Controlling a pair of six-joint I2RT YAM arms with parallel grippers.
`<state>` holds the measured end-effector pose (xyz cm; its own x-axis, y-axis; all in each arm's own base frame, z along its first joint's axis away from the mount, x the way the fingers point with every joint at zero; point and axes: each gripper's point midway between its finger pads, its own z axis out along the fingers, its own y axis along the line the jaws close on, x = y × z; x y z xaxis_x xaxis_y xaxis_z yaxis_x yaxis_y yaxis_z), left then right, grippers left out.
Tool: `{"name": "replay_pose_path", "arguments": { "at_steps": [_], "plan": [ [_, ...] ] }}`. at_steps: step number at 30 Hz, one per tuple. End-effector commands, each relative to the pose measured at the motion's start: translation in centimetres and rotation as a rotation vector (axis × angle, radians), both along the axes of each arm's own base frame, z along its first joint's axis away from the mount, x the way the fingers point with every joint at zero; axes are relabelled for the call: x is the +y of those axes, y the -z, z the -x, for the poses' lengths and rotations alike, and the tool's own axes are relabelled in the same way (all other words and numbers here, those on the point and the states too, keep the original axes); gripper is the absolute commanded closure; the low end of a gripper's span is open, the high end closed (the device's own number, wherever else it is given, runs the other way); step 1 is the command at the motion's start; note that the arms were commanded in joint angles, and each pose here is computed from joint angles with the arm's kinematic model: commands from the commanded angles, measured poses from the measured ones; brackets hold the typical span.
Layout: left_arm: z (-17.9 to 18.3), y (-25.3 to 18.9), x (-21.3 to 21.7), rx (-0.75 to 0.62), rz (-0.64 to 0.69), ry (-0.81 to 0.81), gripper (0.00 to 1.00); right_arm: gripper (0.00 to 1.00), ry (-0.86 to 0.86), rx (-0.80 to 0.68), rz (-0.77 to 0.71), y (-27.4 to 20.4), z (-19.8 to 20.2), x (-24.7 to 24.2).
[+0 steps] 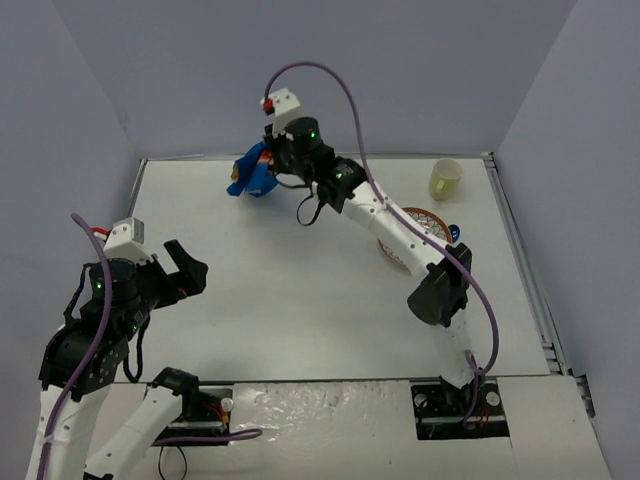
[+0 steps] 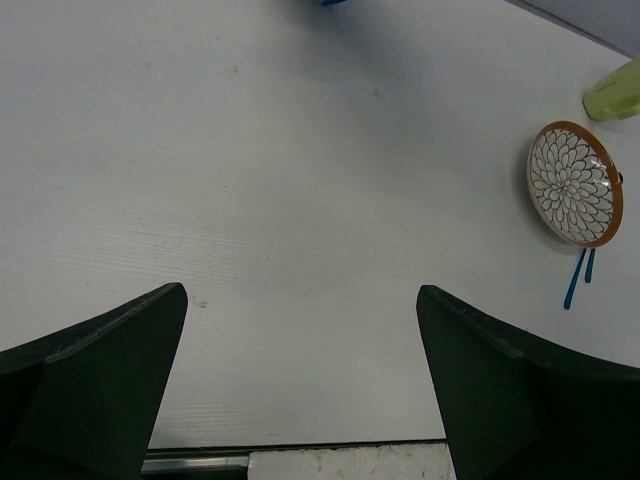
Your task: Set the dinner table for one person
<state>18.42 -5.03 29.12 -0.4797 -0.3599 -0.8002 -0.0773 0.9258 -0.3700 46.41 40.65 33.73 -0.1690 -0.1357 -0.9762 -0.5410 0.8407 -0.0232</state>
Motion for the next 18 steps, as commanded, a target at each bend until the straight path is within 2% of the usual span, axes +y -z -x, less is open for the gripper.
{"name": "replay_pose_path", "arguments": {
  "at_steps": [1,2,5,8,9,11,13,18],
  "plan": [
    [-0.2,-1.6,0.5,-0.009,0.036,-0.066,0.03,1.00,-0.031,-0.173,-0.230,-6.4,5.7,1.7],
    [0.0,-1.4,0.5,0.001,0.041,-0.070,0.03,1.00,-0.007,-0.105,-0.162,-0.2,6.8,1.2],
    [0.6,0.4,0.4,0.049,0.073,-0.090,0.03,1.00,0.115,-0.029,-0.179,5.7,10.0,-2.0],
    [1.0,2.7,0.1,0.098,0.113,-0.109,0.03,0.95,0.134,0.133,-0.068,16.3,14.3,-4.8],
    [1.2,4.1,-0.1,0.124,0.120,-0.105,0.03,0.90,0.122,0.183,-0.012,19.4,15.8,-5.6],
    [1.4,5.9,-0.4,0.166,0.139,-0.117,0.03,0.83,0.101,0.267,0.011,22.1,17.5,-6.2],
    [1.7,8.3,-0.7,0.226,0.159,-0.127,0.03,0.66,0.059,0.328,0.055,23.7,19.4,-6.9],
    [1.8,11.7,-1.6,0.287,0.228,-0.147,0.03,0.29,-0.104,0.303,0.082,20.0,21.6,-6.8]
  ]
}}
